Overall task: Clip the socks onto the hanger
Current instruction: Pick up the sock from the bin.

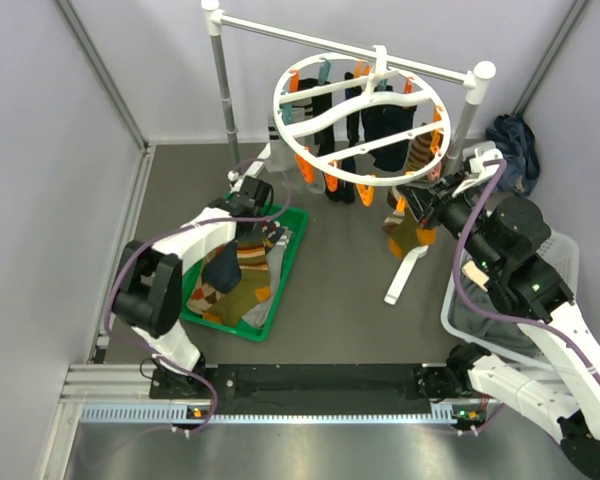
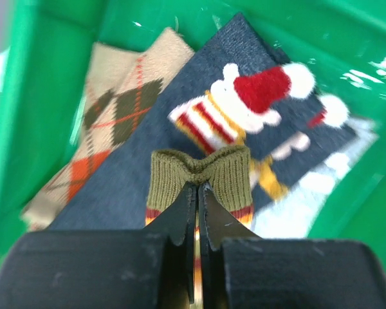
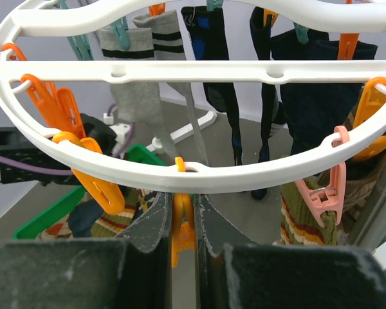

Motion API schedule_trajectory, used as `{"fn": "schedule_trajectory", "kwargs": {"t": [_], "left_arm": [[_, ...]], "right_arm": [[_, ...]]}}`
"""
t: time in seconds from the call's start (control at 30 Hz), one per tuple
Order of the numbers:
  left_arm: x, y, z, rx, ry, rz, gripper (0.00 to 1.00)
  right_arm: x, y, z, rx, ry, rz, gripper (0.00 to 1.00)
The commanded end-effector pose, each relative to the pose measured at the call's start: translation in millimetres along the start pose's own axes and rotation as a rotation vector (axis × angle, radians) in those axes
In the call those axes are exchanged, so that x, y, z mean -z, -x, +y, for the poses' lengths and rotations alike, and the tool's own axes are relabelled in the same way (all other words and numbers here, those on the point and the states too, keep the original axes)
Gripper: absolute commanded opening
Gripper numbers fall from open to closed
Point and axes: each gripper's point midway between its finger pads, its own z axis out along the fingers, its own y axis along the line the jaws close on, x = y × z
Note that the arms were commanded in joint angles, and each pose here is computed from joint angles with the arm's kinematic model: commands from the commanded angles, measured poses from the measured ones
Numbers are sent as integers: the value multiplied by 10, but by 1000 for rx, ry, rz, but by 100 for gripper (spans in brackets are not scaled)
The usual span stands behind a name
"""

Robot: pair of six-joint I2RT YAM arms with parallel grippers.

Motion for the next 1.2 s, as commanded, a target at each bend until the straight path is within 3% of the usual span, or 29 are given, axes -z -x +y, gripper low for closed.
{"fn": "schedule_trajectory", "kwargs": {"t": [0.0,0.33,0.9,1.17], "left_arm": [[459,221,72,49,-51,-83,2],[982,354,133,98,-158,-204,2],[2006,514,267,88,-420,-548,0],[2838,654,80,25,-704,-738,0]], "right_arm": [[68,10,-62,5,-34,8,0],[120,64,-78,2,-50,5,0],[105,130,-29,-32,-35,-8,0],[56,193,41,-52,-5,-13,0]]}}
